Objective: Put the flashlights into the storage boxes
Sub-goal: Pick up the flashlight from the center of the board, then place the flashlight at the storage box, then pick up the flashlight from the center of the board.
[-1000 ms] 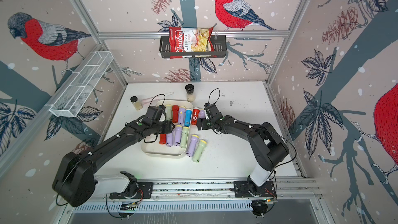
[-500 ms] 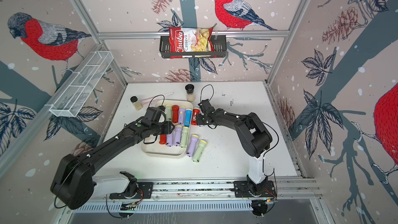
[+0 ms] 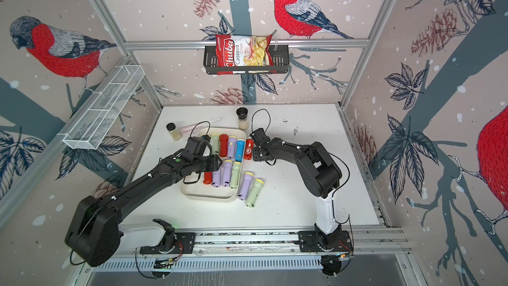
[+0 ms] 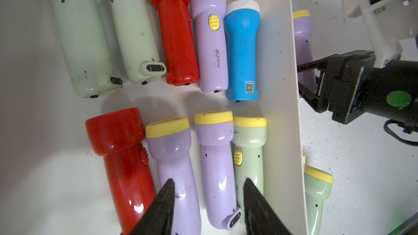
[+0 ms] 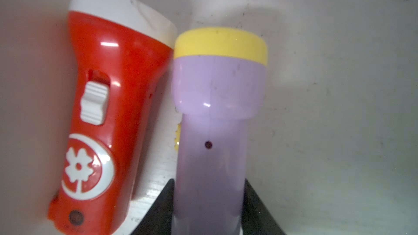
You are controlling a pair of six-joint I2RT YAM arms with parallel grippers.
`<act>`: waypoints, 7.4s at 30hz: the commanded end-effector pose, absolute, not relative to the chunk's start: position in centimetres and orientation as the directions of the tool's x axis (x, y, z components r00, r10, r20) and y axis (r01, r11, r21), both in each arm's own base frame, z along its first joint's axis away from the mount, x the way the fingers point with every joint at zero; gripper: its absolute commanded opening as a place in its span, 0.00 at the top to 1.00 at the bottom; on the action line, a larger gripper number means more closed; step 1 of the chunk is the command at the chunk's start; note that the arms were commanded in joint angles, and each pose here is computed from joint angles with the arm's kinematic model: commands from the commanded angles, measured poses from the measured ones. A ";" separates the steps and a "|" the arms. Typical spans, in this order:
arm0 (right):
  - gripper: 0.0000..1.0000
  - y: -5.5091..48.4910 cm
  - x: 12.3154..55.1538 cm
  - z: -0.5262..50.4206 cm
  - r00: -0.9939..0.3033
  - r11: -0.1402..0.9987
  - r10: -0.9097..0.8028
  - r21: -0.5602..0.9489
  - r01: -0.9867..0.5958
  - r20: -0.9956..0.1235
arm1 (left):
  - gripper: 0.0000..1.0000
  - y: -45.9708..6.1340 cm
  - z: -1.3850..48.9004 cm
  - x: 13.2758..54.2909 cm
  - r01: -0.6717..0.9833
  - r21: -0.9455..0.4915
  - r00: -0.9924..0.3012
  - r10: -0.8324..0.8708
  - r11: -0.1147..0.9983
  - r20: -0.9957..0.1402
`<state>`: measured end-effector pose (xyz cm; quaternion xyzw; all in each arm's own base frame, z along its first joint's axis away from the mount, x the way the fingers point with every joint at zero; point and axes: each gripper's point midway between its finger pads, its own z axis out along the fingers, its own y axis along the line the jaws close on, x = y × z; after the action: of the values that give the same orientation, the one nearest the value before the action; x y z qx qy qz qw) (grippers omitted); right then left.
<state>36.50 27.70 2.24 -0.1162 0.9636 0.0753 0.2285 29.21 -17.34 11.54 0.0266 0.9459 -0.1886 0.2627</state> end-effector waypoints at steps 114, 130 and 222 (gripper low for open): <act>0.00 27.1 24.0 22.5 -0.285 0.710 0.197 0.337 -0.619 -0.938 | 0.74 -15.3 15.3 29.2 0.201 -0.343 -0.824 -0.030 0.918 -0.565; 0.00 27.7 24.7 21.2 -0.334 0.706 0.161 0.345 -0.618 -0.929 | 0.72 -8.5 9.5 29.3 -0.059 -0.122 -0.931 -0.099 0.991 -0.351; 0.00 16.5 29.3 14.6 -0.500 0.837 0.276 0.461 -0.294 -0.820 | 0.47 -32.5 8.4 38.3 0.220 0.091 -0.851 0.236 0.971 -0.469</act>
<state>29.20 16.79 14.66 -0.0028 0.8174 0.2944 0.4951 37.67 -33.97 8.44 0.1290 0.9620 -0.0277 0.2392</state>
